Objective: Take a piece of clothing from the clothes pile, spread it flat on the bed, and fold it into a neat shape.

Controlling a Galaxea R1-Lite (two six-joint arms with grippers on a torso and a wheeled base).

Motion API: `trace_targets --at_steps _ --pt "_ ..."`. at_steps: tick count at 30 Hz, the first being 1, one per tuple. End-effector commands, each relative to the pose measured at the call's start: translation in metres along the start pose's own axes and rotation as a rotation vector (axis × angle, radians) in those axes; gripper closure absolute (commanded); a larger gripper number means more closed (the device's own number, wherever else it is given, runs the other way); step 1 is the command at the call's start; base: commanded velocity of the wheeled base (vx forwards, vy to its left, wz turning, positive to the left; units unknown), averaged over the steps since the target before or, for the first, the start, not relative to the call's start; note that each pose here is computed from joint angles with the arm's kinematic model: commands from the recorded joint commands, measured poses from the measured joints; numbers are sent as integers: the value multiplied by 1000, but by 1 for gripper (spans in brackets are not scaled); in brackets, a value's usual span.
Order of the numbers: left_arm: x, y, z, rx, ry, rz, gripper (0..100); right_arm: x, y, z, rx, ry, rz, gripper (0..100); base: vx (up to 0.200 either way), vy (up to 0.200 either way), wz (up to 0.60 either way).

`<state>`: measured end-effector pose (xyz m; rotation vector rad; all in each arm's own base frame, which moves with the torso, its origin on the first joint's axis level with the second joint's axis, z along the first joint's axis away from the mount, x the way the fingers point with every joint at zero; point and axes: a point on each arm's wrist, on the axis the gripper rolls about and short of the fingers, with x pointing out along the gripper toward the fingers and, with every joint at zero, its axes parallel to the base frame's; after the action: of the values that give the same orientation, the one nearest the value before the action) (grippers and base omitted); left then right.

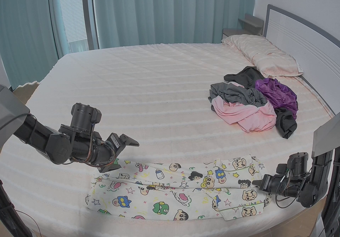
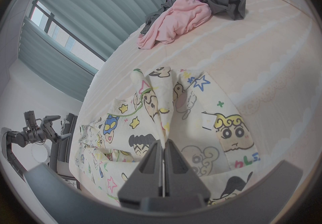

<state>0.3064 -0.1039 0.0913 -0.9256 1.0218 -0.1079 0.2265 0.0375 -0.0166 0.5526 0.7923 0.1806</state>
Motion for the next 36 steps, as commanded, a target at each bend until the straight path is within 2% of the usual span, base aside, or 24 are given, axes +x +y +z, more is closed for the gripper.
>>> trace_targets --at_steps 1,8,9,17,20,21,22,23,25,27,28,30,36 --pt "-9 -2 2 2 -21 -18 0 -3 -2 -1 -9 3 -8 100 0 0 0" --pt "-13 4 11 -19 -46 -9 0 -4 -3 -3 -27 14 -16 100 0 0 0" --pt "-14 6 14 -26 -52 -8 0 -4 -3 -3 -27 14 -16 0 0 0 0" --pt "-22 24 36 -13 -107 19 0 -6 -2 -2 -31 2 -11 0 0 0 0" --pt "-26 38 45 80 -119 63 0 -9 1 2 -37 -28 0 0 0 0 0" --pt "-26 38 45 80 -119 63 0 -9 1 2 -37 -28 0 0 0 0 0" --pt "-27 48 50 138 -118 95 0 -10 1 5 -38 -44 0 0 0 0 0" --pt "-27 48 50 138 -118 95 0 -10 1 5 -38 -44 0 0 0 0 0" --pt "-25 69 54 229 -71 170 0 -11 3 8 -41 -60 6 0 0 0 0" --pt "-24 72 53 249 -55 185 0 -11 3 8 -41 -59 7 0 0 0 0" --pt "-20 87 51 316 0 228 0 -11 3 8 -41 -59 7 0 0 0 0" --pt "-16 95 49 366 37 245 0 -11 3 7 -40 -57 7 0 0 0 0" --pt "-4 106 49 421 89 256 0 -10 3 8 -42 -57 9 0 0 0 0"
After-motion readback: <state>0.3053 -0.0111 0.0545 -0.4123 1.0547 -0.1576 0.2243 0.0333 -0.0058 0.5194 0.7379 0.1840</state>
